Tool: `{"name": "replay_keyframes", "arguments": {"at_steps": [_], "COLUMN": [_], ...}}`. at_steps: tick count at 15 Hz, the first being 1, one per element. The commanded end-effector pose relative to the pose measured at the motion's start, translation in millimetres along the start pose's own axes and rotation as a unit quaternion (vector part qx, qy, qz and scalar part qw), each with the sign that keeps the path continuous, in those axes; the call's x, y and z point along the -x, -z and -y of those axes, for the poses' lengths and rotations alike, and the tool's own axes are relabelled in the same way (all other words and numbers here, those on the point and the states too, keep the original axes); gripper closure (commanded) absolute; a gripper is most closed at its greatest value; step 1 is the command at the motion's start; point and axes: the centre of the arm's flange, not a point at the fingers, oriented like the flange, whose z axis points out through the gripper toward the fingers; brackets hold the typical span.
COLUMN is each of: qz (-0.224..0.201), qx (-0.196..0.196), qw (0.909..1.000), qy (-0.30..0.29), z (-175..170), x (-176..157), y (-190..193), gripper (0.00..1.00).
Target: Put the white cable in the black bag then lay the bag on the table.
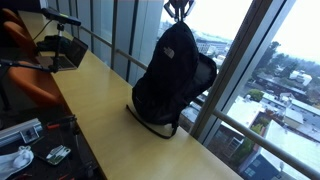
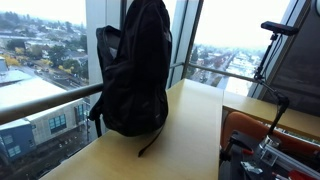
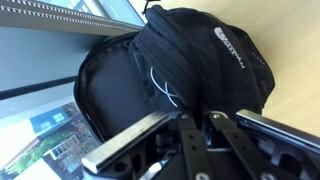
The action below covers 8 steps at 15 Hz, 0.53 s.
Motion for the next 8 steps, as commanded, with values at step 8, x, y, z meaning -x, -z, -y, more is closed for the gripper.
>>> {"name": "replay_keyframes", "arguments": {"at_steps": [8], "qz": [-0.004], "qx": [0.011], "qw": [0.9983], "qy": [-0.057], "z": [69], "x": [-2], "y": [63], "gripper": [0.97]}}
